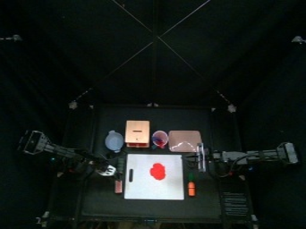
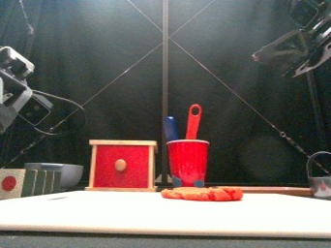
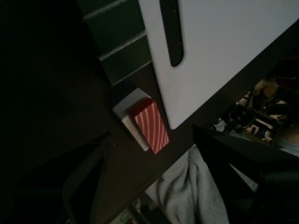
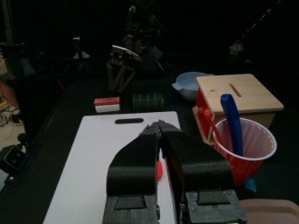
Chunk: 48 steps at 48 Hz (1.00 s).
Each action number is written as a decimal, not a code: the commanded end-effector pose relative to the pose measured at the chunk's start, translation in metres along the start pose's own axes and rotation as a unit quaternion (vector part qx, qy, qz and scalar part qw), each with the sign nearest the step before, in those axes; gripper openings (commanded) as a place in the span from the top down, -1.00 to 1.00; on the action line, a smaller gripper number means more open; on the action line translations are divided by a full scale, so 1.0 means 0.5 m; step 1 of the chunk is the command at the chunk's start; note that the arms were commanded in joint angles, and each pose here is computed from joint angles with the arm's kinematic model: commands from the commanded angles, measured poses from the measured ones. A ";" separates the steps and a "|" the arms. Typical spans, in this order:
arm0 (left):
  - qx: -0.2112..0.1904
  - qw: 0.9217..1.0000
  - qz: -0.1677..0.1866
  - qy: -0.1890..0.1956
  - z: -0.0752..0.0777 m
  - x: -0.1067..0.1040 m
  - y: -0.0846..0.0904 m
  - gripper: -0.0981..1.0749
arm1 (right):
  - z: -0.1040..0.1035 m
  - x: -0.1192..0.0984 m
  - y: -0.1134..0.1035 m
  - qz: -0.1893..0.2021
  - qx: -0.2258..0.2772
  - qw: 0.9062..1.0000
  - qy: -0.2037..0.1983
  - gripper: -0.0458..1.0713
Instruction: Grasp salmon sushi
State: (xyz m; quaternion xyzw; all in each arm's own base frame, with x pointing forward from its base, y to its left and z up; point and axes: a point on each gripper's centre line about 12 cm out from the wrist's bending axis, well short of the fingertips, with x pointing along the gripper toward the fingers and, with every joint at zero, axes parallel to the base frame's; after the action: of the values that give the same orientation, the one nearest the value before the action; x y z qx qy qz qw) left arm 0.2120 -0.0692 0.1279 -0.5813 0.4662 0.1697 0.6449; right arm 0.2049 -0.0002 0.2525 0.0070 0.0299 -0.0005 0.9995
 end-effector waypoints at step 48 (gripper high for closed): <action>-0.094 0.984 0.148 -0.021 -0.047 0.085 -0.052 -0.91 | 0.000 0.002 0.003 0.003 -0.002 1.000 -0.004 0.90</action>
State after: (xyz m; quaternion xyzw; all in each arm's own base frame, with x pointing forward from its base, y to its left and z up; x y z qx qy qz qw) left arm 0.2373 -0.1070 0.1093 -0.5581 0.5183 0.3208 0.5631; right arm 0.2037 0.0004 0.2489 0.0062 0.0322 0.0010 0.9995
